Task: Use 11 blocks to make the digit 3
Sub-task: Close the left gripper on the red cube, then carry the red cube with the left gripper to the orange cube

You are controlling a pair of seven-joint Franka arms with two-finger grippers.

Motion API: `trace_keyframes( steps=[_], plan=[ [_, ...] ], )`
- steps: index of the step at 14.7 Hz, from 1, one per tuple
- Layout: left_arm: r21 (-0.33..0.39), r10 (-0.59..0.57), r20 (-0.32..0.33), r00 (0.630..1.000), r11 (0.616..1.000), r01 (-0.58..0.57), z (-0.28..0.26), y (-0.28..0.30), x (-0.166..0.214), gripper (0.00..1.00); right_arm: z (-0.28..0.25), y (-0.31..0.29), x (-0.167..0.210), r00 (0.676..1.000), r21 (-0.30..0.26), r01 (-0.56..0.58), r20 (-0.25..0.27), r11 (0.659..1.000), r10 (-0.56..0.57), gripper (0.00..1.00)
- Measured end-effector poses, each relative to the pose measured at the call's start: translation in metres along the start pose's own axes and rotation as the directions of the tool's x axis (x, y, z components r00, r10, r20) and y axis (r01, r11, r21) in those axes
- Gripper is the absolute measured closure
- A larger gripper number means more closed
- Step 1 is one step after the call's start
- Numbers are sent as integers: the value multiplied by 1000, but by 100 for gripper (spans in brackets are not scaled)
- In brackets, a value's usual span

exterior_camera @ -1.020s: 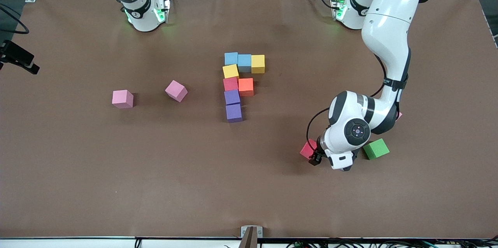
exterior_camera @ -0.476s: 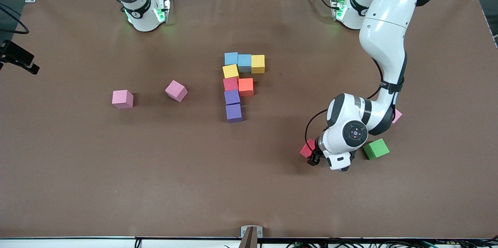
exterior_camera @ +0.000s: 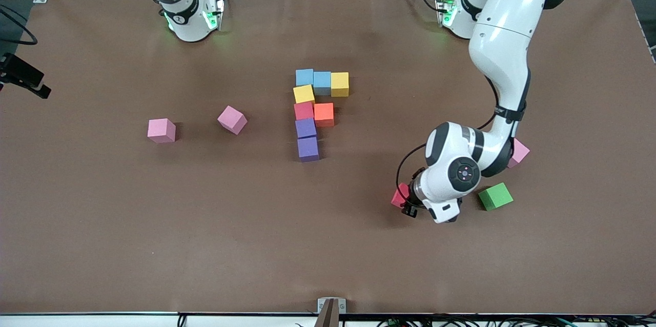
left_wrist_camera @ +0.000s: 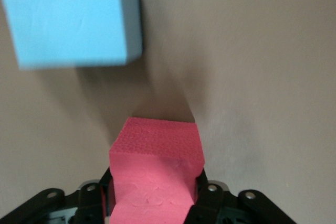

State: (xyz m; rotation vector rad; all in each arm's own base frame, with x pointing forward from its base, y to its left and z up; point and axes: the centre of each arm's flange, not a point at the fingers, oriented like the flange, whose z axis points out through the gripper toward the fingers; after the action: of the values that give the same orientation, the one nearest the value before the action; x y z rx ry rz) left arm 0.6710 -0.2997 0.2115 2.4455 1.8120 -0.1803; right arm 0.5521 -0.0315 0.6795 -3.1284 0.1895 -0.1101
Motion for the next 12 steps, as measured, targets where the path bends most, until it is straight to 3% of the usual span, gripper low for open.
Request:
trace_keyframes(
  steps=[6, 12],
  plan=[
    [-8, -186, 3, 983, 983, 186, -14, -31, -76, 44, 0, 0, 0, 1000, 0, 0, -1, 1000, 0, 0],
    [-42, -328, 8, 945, 944, 328, -14, -135, -149, 44, -1, 0, 1, 1000, 1, 0, -10, 1000, 0, 0]
  ],
)
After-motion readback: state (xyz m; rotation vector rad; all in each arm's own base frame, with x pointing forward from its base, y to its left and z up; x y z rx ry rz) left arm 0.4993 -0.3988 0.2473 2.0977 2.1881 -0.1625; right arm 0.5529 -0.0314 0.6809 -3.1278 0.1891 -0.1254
